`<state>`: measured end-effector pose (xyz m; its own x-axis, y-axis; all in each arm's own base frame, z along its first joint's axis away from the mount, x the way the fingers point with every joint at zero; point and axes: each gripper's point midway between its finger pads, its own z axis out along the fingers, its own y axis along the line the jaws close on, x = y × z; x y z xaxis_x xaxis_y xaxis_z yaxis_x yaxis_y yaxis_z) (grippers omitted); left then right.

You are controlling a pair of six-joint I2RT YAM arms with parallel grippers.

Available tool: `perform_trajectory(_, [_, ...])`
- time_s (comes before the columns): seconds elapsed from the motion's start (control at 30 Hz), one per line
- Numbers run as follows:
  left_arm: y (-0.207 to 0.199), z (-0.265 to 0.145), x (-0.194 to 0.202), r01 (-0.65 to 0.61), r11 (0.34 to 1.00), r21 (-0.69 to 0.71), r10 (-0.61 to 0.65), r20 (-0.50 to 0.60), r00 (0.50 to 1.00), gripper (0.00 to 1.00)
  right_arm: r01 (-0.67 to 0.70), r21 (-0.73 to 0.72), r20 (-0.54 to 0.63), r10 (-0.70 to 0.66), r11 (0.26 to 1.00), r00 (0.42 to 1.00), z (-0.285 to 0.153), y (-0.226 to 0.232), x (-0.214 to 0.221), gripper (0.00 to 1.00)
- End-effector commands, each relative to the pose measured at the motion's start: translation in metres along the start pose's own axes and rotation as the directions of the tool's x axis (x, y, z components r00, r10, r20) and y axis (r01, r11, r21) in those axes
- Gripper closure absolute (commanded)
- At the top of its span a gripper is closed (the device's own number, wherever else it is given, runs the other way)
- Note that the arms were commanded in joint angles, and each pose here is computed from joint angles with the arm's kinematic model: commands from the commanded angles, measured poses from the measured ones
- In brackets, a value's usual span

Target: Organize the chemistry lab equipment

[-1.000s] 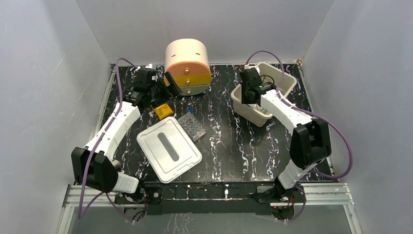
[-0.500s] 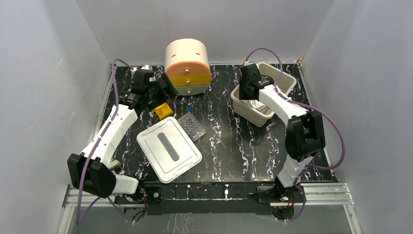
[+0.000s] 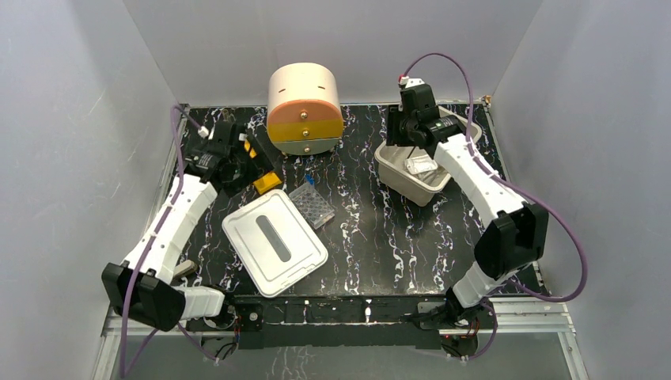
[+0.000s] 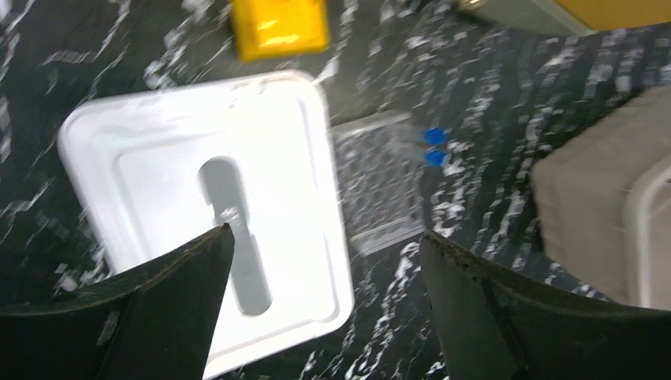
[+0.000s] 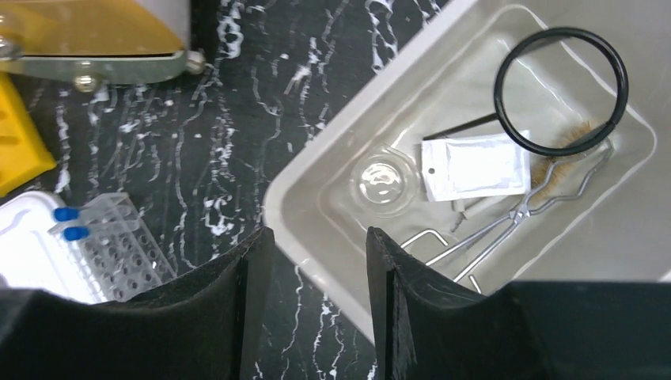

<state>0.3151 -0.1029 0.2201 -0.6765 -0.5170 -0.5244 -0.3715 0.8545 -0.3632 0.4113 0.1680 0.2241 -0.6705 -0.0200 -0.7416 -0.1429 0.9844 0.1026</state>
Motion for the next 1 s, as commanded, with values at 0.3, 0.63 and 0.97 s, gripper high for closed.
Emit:
perform_trajectory(0.3, [0.134,0.012,0.104,0.038,0.916,-0.4,-0.099,-0.132,0.986,0.38,0.078,-0.233,0.094,-0.057,0.969,0.994,-0.056,0.093,0.002,0.45])
perform_trajectory(0.63, [0.166,0.035,0.14,0.052,0.886,-0.462,-0.136,-0.15,0.979,0.41,-0.015,-0.247,0.026,0.022,0.969,0.999,-0.064,0.098,0.02,0.45])
perform_trajectory(0.97, [0.184,0.043,0.152,0.079,0.846,-0.527,-0.172,-0.13,0.976,0.65,-0.014,-0.237,0.02,0.019,0.971,1.0,-0.063,0.097,0.022,0.44])
